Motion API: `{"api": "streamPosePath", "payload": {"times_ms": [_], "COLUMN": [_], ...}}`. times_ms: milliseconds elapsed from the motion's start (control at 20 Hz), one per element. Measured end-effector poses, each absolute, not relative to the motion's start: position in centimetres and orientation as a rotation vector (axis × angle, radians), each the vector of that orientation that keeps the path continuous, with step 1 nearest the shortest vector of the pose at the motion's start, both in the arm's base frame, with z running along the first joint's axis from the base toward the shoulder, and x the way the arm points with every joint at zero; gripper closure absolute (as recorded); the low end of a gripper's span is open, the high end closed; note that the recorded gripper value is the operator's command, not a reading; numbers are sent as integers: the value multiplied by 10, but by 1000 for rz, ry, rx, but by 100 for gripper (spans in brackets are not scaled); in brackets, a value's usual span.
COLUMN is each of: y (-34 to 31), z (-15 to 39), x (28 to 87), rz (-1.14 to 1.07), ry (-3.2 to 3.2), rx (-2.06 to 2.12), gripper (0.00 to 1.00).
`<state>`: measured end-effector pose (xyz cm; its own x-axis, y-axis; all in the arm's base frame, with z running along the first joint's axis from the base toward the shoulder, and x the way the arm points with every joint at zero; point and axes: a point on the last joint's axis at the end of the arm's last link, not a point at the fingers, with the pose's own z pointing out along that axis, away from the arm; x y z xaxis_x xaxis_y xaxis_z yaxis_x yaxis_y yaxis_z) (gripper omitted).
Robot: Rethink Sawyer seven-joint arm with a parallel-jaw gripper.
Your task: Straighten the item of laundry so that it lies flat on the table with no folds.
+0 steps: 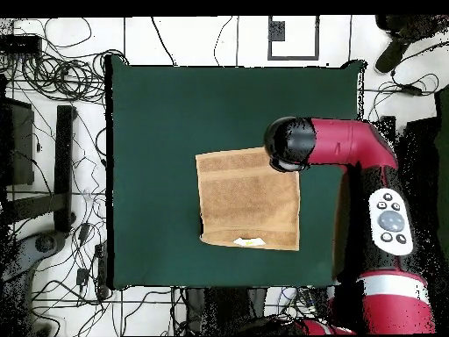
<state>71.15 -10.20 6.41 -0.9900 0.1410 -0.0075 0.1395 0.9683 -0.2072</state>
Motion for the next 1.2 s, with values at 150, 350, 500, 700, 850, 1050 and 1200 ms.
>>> {"api": "streamPosePath", "payload": {"times_ms": [150,350,500,700,850,1050,1200], "y": [-99,-102,-105,-107,-108,-112,-115], "z": [51,40,34,28,23,17,11], "x": [709,707,707,709,711,717,719], "rz": [323,331,332,333,334,344,356], "ry": [-3094,-3081,-3074,-3073,-3080,-3092,-3091], "rx": [-216,-217,-226,-230,-232,-238,-239], "gripper": [0,0,0,0,0,0,0]}}
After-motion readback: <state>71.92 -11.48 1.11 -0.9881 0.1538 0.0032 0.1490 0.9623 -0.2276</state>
